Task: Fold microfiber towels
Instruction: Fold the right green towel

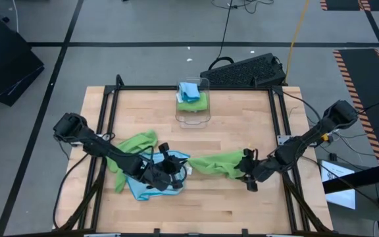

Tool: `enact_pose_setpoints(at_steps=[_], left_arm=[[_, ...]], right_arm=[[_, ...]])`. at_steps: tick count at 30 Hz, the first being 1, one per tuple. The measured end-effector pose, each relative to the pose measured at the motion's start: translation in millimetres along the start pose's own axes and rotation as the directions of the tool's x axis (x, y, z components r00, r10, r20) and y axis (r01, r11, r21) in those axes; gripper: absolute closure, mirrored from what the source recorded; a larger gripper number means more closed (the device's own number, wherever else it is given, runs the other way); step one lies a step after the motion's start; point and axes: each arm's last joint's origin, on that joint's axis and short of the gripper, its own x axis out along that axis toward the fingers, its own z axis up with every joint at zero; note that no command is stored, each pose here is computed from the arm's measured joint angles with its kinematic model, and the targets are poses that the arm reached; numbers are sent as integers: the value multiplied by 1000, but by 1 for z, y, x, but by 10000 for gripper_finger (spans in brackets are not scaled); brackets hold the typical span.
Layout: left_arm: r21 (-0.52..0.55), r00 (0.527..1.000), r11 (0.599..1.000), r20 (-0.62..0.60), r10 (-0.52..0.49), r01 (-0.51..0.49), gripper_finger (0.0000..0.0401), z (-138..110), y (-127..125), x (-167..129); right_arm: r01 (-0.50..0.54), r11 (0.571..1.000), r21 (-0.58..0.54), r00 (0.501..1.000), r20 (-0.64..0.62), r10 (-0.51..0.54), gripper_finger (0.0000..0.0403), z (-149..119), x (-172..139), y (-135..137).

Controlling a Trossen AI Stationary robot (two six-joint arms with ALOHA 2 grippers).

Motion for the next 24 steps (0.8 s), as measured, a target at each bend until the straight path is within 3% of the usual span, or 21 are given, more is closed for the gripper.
enact_pose_setpoints(at_steps=[5, 12, 17, 20, 22, 24], left_arm=[[25, 1000, 1000, 0, -2, 2, 388, 0, 0, 0], [37, 998, 998, 2, -59, 59, 392, 2, -2, -3], [72, 991, 990, 34, -128, 125, 395, 7, -8, -14], [70, 986, 985, 43, -160, 157, 395, 8, -12, -22], [93, 985, 981, 20, -171, 169, 391, 5, -13, -28], [74, 983, 981, 22, -180, 178, 393, 4, -16, -34]], right_arm=[[60, 998, -32, 998, 11, -59, 226, 0, 3, -3], [112, 987, -118, 994, 28, -109, 381, -1, 2, -5], [184, 977, -111, 978, 119, -171, 383, 6, -7, -8], [105, 986, -127, 986, 142, -86, 382, 11, -18, -6], [-39, 987, -154, 990, 127, 59, 385, 12, -25, -1], [-200, 963, -183, 970, 99, 220, 388, 13, -33, 6]])
